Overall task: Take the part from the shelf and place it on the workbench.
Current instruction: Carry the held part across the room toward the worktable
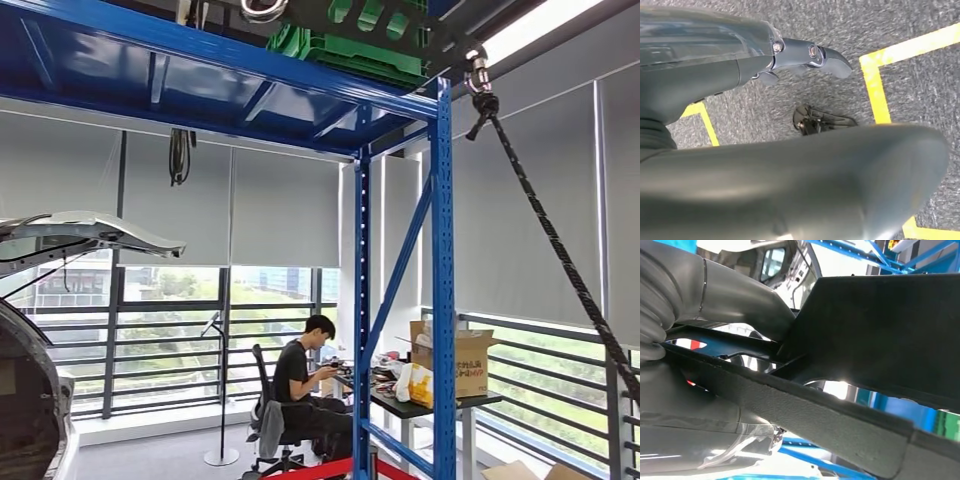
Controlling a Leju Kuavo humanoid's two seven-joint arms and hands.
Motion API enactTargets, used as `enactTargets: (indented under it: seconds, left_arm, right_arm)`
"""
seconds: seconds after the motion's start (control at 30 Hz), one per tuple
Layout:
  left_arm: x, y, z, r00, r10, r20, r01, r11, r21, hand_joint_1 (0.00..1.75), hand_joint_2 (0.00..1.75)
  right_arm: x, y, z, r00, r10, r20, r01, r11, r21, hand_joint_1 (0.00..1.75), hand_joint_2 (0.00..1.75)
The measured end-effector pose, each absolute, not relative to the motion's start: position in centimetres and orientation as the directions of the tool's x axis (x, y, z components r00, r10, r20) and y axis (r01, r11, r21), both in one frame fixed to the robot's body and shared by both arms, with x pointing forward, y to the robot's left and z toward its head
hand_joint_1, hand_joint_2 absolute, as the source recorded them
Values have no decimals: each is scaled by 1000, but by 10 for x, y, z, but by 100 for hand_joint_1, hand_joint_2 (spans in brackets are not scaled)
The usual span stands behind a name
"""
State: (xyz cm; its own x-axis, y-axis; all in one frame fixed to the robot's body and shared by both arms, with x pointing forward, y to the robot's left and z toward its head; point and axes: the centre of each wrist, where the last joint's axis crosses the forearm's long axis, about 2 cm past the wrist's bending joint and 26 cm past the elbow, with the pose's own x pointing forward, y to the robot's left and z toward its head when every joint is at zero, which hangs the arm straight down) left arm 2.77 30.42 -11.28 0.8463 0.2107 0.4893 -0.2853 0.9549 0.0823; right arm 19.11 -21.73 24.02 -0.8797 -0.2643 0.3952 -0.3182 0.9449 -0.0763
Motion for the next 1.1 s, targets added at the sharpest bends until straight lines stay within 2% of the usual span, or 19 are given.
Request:
enactTargets:
  seconds: [0.37,1.1]
  left_arm:
    - [23,328,-112,884,240,401,-328,930,168,0,175]
    - [31,349,-109,875,200,442,-317,925,209,0,175]
  right_arm:
    - [193,-230,237,-890,-201,409,-266,958,-110,175,175]
    - [197,-244,240,-908,-133,398,-190,976,-109,175,175]
